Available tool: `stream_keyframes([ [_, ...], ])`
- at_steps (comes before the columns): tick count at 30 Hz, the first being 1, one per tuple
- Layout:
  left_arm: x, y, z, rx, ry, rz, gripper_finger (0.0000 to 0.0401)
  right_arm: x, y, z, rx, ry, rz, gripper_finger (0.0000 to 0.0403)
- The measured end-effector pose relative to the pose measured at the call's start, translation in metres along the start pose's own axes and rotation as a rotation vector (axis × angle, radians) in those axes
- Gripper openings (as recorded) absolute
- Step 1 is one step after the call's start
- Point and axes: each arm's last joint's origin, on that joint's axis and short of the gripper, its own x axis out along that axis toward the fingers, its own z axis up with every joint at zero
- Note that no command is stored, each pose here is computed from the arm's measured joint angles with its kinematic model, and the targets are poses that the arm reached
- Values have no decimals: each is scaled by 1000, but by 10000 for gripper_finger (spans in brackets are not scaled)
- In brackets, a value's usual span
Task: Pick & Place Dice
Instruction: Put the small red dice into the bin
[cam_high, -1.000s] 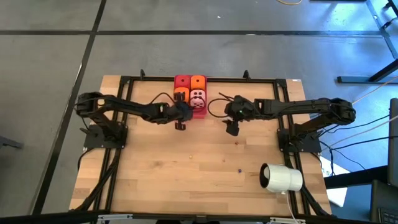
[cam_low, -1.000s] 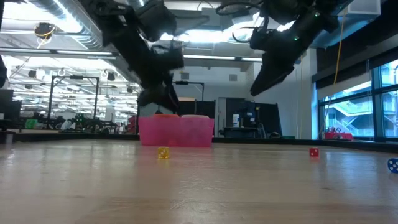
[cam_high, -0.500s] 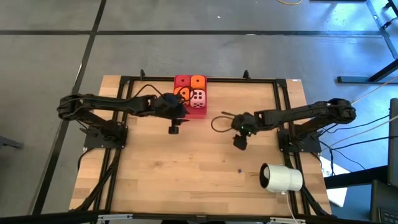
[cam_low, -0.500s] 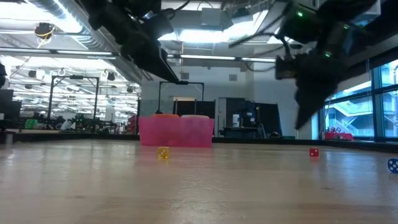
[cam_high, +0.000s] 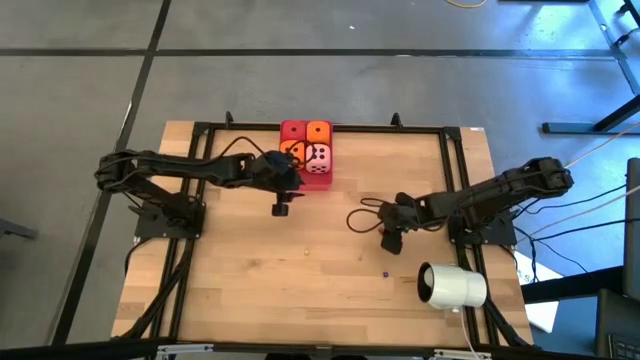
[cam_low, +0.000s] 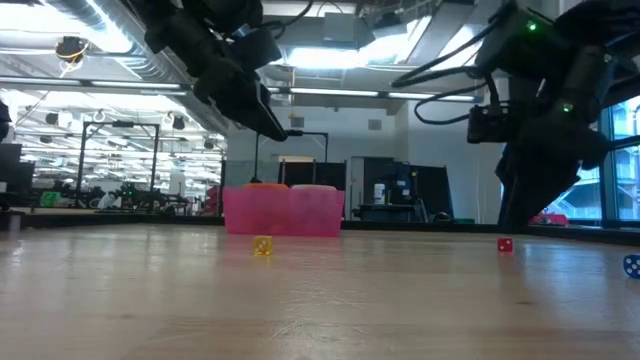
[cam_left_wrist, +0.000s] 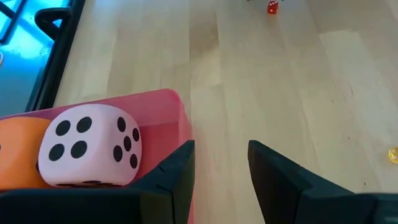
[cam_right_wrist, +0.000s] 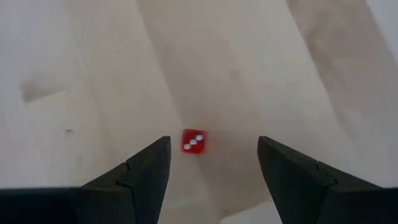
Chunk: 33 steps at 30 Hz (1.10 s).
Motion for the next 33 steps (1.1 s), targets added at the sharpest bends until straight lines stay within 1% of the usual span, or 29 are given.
stream_keyframes([
  [4,0,0,0,1,0,0,143,1,1,-5,-14,-5,-26,240],
  [10,0,-1,0,2,0,-3,143,8,6,-6,-26,-27,-5,240],
  [18,0,-1,-1,3,8,-6,143,19,7,-8,-36,8,-34,236],
  [20,0,-1,-1,3,9,-6,143,20,8,-8,-37,14,-33,225],
  [28,0,-1,-1,3,10,-7,143,21,8,-8,-43,17,-30,156],
  [33,0,-1,-1,4,10,-6,143,21,8,-9,-40,19,-32,121],
])
